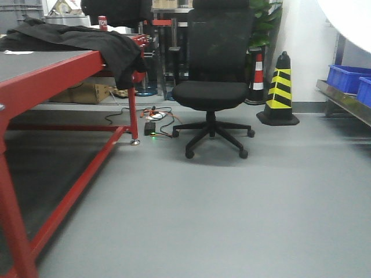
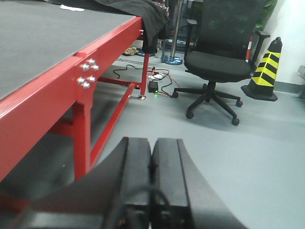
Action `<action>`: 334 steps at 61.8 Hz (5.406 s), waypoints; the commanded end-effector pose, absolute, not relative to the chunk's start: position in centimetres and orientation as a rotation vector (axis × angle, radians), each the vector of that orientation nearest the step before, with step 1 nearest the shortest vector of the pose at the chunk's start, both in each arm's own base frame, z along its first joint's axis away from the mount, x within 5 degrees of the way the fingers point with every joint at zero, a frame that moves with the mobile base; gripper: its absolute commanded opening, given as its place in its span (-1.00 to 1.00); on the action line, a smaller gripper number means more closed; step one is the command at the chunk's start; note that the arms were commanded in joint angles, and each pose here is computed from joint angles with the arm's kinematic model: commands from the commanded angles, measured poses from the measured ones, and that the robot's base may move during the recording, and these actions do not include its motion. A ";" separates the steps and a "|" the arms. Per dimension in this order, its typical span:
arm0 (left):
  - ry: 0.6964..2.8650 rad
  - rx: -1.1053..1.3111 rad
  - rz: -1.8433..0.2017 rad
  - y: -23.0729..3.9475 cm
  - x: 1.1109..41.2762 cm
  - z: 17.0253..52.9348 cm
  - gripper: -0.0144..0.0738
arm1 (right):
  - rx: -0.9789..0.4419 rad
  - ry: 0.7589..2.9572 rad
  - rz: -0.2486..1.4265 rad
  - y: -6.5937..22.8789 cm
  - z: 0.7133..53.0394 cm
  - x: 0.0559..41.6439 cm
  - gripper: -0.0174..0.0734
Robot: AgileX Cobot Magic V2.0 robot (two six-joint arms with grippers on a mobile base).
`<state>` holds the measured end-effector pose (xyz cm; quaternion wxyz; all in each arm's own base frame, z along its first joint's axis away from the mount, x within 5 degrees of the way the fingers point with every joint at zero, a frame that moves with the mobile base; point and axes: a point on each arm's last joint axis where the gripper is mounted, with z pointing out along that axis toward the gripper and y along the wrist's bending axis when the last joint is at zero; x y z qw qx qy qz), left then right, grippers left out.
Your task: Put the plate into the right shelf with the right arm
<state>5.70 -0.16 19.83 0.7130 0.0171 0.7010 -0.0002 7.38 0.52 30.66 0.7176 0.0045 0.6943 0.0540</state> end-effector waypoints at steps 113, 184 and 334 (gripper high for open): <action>1.465 0.016 -0.005 -0.1 5.6 20.3 -0.96 | 0.016 1.417 0.114 0.4 32.4 7.2 -0.49; 1.465 0.016 -0.005 -0.1 5.6 20.3 -0.96 | 0.016 1.417 0.114 0.4 32.4 7.2 -0.49; 1.465 0.016 -0.005 -0.1 5.6 20.3 -0.96 | -0.044 1.415 0.236 2.8 51.3 18.3 -0.49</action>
